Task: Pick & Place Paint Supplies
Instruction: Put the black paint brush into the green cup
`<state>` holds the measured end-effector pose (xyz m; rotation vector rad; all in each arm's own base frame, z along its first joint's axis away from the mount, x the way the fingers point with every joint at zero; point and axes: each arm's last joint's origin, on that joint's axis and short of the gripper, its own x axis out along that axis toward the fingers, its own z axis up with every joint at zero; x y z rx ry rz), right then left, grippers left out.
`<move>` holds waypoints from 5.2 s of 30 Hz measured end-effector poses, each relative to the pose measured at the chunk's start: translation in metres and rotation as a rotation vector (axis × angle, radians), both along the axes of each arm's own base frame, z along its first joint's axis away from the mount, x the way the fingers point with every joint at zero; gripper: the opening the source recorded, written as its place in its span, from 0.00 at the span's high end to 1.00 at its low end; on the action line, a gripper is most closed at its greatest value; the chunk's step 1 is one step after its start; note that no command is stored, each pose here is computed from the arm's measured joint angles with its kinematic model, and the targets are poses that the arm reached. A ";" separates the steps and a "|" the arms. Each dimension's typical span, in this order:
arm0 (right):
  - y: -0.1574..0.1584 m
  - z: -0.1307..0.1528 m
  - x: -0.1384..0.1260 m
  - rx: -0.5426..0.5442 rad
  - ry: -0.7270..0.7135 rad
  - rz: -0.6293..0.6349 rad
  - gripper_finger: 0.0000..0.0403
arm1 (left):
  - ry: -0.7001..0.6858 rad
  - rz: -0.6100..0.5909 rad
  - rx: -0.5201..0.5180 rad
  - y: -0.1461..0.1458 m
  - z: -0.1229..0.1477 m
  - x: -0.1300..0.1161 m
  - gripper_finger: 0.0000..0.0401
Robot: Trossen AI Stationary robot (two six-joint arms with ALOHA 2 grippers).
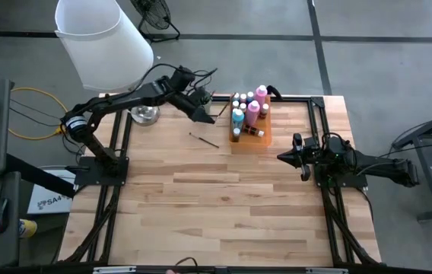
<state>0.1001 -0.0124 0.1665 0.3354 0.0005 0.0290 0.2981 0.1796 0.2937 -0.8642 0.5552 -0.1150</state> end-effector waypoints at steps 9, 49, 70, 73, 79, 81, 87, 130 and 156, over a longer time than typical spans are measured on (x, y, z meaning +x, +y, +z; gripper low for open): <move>0.000 0.000 0.000 0.000 0.000 0.000 0.99 | 0.061 -0.012 0.037 -0.022 -0.004 0.011 1.00; 0.000 0.000 0.000 0.000 -0.001 0.000 0.99 | -0.455 0.588 -0.224 -0.039 0.014 0.087 1.00; 0.000 0.000 0.000 0.000 0.000 0.000 0.99 | -0.537 0.881 -0.476 -0.002 0.018 0.072 1.00; 0.000 0.000 0.000 0.000 -0.001 0.000 0.99 | -0.605 0.927 -0.526 -0.001 0.022 0.070 1.00; 0.000 0.000 0.000 0.000 0.000 0.000 0.99 | -0.649 0.950 -0.516 0.005 0.026 0.067 1.00; 0.000 0.000 0.000 0.000 0.000 0.000 0.99 | -0.652 0.944 -0.470 0.005 0.027 0.066 1.00; 0.000 0.000 0.000 0.000 0.000 0.000 0.99 | -0.500 0.787 -0.065 0.001 0.017 0.070 1.00; 0.000 0.000 0.000 0.000 -0.001 0.000 0.99 | 1.269 -0.800 2.107 -0.018 0.022 -0.012 1.00; 0.000 0.000 0.000 0.000 -0.001 0.000 0.99 | 1.361 -1.024 2.102 0.030 -0.018 0.006 1.00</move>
